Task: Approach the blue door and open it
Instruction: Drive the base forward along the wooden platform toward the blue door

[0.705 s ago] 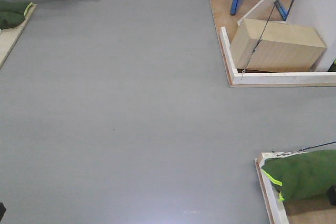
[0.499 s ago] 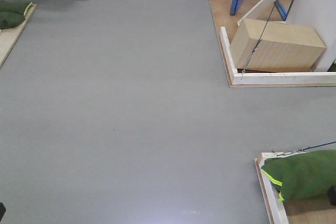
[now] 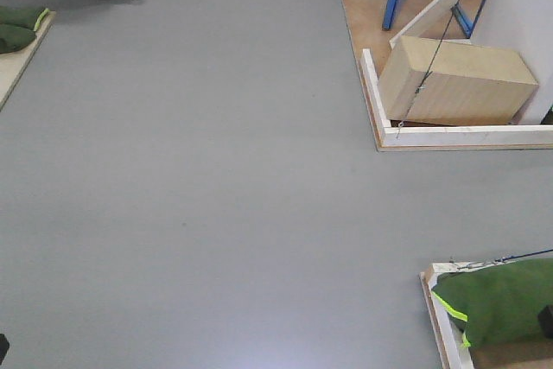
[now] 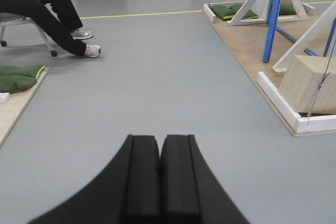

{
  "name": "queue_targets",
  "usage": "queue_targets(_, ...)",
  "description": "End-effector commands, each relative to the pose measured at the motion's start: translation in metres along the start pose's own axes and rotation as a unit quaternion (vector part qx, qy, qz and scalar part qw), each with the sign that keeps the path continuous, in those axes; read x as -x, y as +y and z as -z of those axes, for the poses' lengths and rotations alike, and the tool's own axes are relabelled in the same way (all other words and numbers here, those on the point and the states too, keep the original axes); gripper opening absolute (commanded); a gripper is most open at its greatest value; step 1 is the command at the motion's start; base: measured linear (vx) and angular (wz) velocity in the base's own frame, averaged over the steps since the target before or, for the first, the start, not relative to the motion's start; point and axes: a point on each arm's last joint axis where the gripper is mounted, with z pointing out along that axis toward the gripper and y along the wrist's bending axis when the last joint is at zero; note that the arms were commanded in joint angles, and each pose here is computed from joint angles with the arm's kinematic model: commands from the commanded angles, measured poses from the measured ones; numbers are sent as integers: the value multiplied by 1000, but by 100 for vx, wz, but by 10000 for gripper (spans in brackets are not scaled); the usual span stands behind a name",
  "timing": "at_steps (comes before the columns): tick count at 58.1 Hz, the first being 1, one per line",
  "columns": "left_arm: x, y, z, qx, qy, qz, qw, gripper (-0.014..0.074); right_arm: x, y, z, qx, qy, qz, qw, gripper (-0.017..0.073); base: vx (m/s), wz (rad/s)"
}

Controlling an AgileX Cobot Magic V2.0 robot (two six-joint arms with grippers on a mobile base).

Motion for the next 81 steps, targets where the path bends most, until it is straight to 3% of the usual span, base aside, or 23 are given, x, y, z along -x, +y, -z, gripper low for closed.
queue_targets(1, 17, 0, 5, -2, -64, 5, 998, 73, 8, 1, 1, 5, -49, 4, 999, 8, 17, -5)
queue_targets(44, 17, -1, 5, -10, -67, 4, 998, 73, 6, 2, 1, 11, -43, 5, 999, 8, 23, 1)
queue_targets(81, 17, -1, 5, -9, -66, 4, 998, 73, 6, 2, 1, 12, -43, 5, 999, 8, 42, 3)
